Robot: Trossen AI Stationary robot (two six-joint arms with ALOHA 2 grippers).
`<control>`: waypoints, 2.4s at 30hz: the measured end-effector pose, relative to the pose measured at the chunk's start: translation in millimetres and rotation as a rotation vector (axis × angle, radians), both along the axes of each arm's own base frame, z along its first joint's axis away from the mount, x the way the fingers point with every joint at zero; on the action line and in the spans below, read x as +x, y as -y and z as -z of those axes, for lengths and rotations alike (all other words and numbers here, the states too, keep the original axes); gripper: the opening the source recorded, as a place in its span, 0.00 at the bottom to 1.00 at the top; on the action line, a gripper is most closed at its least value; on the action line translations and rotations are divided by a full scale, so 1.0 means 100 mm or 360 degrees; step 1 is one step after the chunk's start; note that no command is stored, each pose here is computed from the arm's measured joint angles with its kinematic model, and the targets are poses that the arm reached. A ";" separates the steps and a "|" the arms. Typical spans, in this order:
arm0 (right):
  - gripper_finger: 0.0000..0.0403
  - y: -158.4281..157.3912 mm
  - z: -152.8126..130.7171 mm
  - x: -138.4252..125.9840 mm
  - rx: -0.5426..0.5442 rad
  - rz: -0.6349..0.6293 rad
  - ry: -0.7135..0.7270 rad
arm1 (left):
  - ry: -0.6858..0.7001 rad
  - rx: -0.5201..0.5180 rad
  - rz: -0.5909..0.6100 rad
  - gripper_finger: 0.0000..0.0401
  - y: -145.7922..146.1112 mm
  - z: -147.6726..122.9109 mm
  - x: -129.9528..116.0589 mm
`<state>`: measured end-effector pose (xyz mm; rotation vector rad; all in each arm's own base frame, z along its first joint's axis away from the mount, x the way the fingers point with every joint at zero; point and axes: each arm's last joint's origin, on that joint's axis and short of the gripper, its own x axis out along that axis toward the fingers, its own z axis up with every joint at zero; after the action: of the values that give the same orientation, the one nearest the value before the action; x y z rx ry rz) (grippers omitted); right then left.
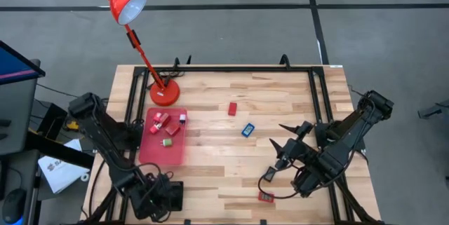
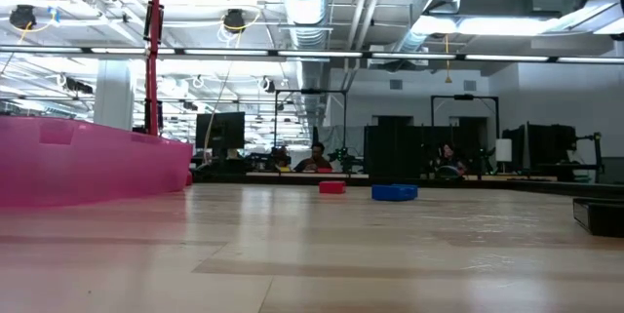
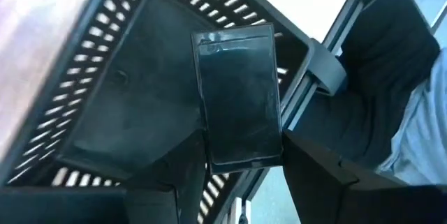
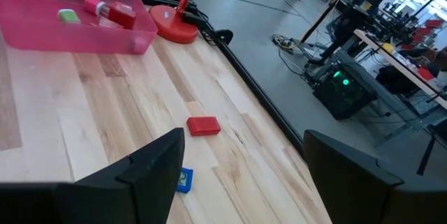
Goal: Pick & Place Office items
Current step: Put the top black digital timer into the black bin, then put the top red digital timer into the black bin
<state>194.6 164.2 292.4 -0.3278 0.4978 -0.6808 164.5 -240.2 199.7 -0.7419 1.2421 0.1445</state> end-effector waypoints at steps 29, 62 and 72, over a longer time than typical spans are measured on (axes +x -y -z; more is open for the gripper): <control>0.71 -0.01 0.00 0.01 0.0001 -0.0003 0.0034 | 0.0018 0.0195 -0.0052 0.56 -0.03 0.14 0.04; 0.71 -0.03 0.00 -0.02 -0.0017 -0.0028 0.0015 | 0.0959 0.0793 -0.0350 0.54 -2.58 -0.38 1.63; 0.71 -0.10 -0.01 -0.08 -0.0012 -0.0081 0.0031 | 0.0548 0.0471 -0.0467 0.54 -3.41 0.06 2.03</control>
<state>186.7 174.0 293.0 -0.3395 0.4671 -0.6360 367.9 101.1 193.7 -0.6536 0.7593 0.4146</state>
